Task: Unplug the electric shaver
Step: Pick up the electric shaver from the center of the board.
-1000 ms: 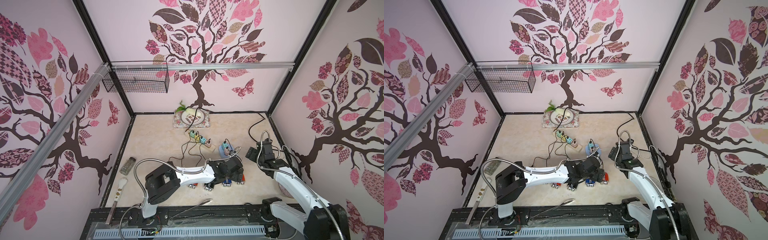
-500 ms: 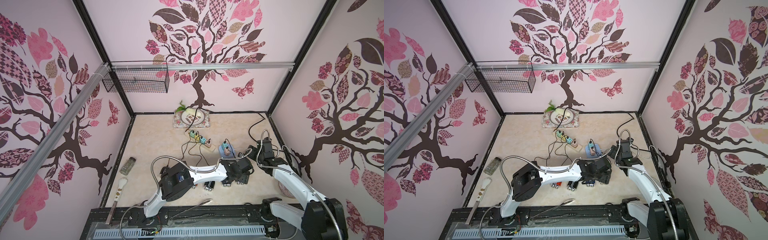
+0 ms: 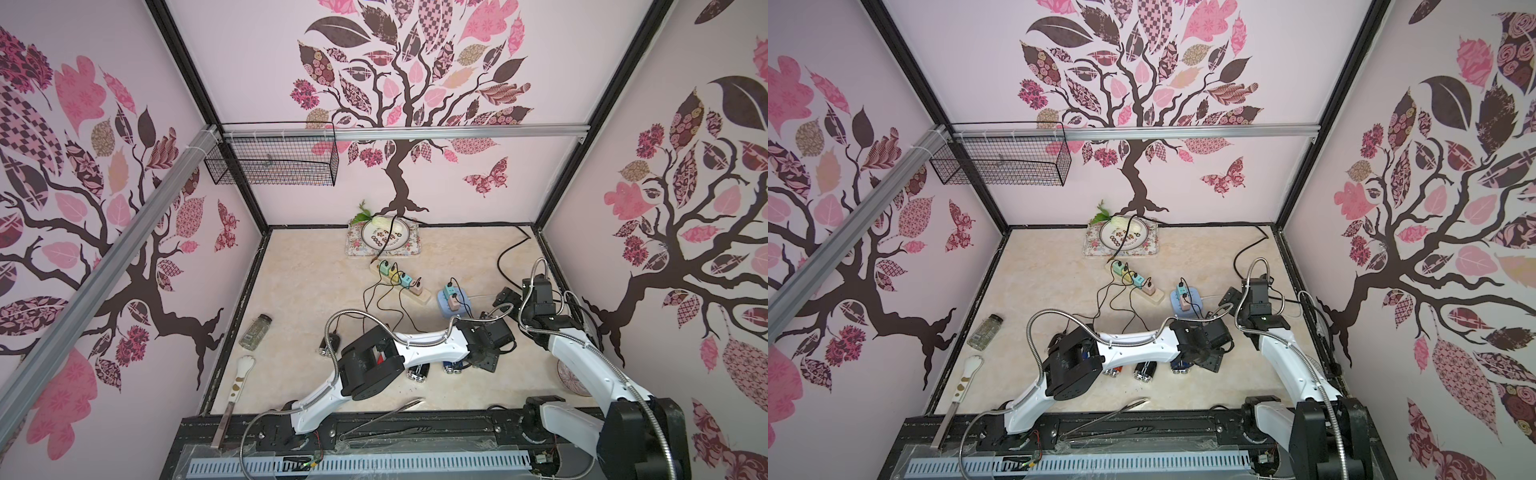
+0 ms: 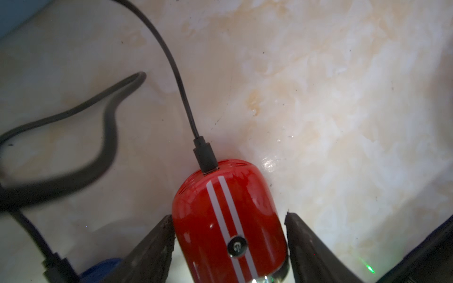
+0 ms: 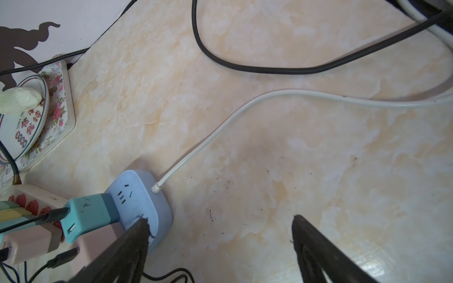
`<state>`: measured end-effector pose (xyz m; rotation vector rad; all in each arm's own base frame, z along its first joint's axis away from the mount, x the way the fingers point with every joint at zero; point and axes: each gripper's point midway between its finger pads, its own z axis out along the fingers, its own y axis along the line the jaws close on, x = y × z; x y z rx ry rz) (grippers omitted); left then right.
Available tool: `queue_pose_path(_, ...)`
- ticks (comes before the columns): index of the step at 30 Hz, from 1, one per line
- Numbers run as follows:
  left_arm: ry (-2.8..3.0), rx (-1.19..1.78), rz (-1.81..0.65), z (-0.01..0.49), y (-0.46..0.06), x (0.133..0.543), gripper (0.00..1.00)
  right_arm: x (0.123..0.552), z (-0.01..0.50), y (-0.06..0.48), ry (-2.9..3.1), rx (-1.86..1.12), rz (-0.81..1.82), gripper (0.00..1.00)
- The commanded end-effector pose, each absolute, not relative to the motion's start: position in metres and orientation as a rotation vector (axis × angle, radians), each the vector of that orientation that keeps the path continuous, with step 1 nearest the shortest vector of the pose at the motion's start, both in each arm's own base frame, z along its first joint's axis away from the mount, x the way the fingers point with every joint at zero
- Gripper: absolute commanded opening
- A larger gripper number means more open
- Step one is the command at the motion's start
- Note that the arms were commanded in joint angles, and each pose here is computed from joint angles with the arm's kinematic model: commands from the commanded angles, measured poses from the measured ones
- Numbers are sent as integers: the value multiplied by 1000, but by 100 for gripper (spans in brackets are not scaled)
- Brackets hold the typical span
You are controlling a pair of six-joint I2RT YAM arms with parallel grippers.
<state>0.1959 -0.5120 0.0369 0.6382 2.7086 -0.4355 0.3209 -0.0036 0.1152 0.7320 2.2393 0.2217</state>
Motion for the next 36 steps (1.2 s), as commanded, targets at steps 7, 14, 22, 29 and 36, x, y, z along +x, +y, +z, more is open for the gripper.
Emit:
queue_pose_path(7, 2681, 712, -226, 38, -504, 203, 66, 327, 126, 1, 2213, 716, 272, 92)
queue_pose_path(14, 2656, 748, -198, 37, -500, 202, 64, 325, 127, -1, 2206, 721, 259, 93)
queue_pose_path(22, 2658, 791, -177, 29, -504, 199, 66, 324, 128, -1, 2206, 722, 258, 96)
queue_pose_path(29, 2662, 813, -180, 24, -507, 197, 73, 323, 129, 0, 2207, 715, 267, 98)
queue_pose_path(36, 2656, 812, -164, 24, -506, 198, 67, 323, 130, 1, 2205, 714, 269, 98)
